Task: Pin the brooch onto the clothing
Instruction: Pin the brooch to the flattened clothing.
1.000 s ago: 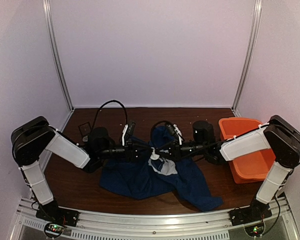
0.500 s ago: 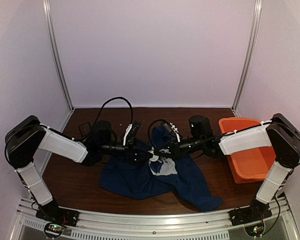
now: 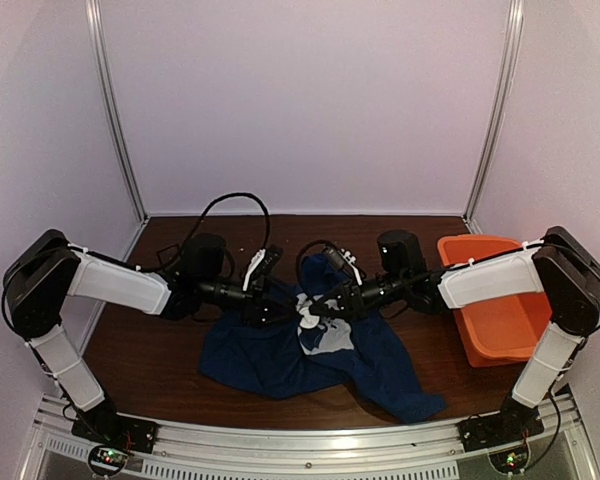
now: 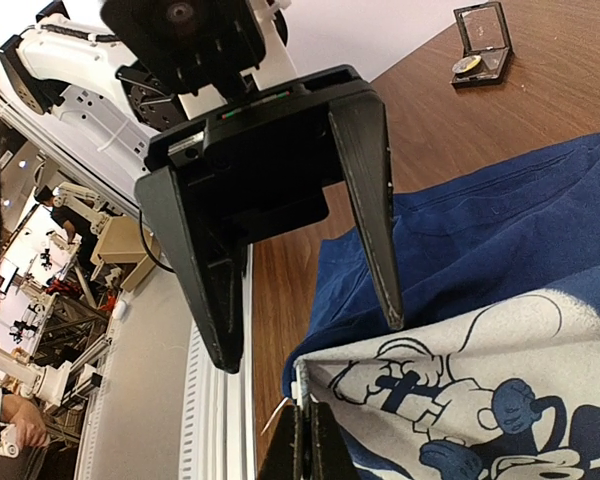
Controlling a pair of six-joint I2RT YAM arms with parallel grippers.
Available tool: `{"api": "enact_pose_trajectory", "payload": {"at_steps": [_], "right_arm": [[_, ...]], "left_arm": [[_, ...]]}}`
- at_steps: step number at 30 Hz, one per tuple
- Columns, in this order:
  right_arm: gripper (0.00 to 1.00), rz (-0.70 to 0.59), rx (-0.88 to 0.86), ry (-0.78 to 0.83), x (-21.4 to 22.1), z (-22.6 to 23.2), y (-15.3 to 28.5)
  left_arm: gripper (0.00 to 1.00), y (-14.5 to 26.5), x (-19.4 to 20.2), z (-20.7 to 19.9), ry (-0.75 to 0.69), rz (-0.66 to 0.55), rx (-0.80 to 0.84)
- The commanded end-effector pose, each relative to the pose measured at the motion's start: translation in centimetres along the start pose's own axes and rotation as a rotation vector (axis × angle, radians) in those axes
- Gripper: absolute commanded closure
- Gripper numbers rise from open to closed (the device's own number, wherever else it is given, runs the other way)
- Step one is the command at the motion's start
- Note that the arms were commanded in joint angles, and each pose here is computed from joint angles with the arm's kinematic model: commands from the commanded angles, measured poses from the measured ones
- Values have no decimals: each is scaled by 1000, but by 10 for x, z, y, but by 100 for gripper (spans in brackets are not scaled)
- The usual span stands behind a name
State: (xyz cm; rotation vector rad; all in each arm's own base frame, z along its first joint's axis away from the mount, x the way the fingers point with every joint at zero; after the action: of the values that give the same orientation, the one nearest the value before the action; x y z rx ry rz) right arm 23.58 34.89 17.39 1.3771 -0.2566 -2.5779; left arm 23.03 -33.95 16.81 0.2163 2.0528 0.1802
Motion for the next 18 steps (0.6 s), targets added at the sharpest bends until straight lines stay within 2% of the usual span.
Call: {"api": "enact_pose_trajectory", "payload": {"at_steps": [1, 9, 18], "right_arm": [[100, -28, -49, 23, -16, 7, 1], [100, -15, -53, 2, -12, 3, -2], [100, -12, -55, -7, -12, 1, -3]], "left_arm": [[41, -1, -5, -5, -43, 15, 39], [41, -8, -6, -5, -53, 31, 38], [45, -17, -4, -6, -61, 69, 46]]}}
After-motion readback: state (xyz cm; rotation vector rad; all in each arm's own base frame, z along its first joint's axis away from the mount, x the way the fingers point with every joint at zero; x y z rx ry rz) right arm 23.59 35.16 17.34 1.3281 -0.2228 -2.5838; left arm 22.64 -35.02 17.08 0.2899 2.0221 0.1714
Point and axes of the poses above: each gripper's point midway between its finger pads, its own y axis back along the fingers, its own z axis along the line the jaws close on, x = y × z, the point moved 4 cm from there along y, back along the fingers, and after that the axes turned 6 degrees about y, right-handed, at the moved point
